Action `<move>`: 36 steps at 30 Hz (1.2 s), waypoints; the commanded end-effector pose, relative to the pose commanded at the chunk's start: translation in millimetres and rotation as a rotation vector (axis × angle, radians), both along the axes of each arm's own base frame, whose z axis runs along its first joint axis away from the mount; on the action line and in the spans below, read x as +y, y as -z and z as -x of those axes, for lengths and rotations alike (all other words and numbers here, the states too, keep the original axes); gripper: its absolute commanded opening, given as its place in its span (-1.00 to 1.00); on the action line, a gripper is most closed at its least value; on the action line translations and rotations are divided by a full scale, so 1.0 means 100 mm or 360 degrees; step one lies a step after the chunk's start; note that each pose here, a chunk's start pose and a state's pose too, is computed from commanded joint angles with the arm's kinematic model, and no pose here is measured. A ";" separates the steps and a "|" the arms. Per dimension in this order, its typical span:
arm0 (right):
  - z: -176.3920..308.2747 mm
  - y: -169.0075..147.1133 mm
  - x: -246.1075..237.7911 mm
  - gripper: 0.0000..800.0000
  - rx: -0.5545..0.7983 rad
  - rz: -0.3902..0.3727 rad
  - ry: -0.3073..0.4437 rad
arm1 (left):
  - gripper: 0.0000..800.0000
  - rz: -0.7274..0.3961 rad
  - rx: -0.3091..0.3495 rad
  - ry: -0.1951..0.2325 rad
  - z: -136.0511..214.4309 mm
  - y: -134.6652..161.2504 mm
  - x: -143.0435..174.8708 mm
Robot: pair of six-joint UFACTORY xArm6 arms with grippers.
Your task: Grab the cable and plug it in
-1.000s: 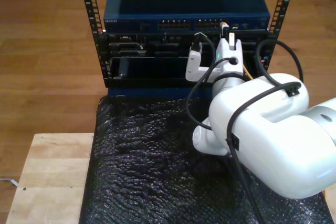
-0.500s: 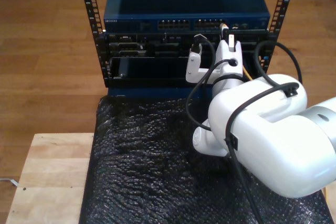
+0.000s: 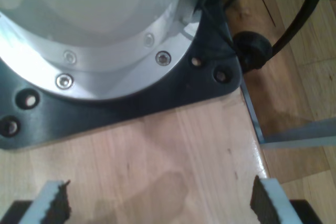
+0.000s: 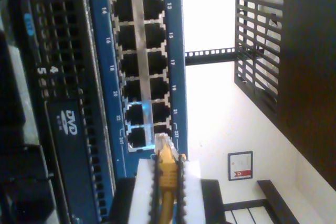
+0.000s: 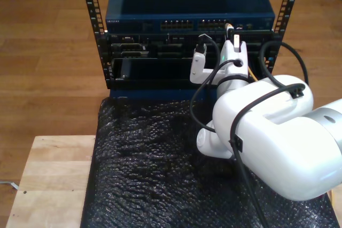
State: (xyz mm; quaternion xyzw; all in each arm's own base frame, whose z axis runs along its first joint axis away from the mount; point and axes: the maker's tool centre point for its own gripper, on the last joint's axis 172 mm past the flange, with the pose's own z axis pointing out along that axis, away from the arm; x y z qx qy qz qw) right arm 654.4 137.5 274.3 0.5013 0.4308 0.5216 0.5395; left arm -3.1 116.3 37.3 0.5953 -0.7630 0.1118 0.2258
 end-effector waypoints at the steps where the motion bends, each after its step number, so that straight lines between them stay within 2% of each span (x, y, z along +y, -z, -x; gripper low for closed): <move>1: 0.00 0.00 0.00 -1.00 0.0000 0.0000 0.0000 | 1.00 0.0000 0.0000 0.0000 0.00 0.00 0.00; 36: -0.09 0.03 -0.08 -1.00 -0.0014 -0.0006 0.0024 | 1.00 0.0000 0.0000 0.0000 0.00 0.00 0.00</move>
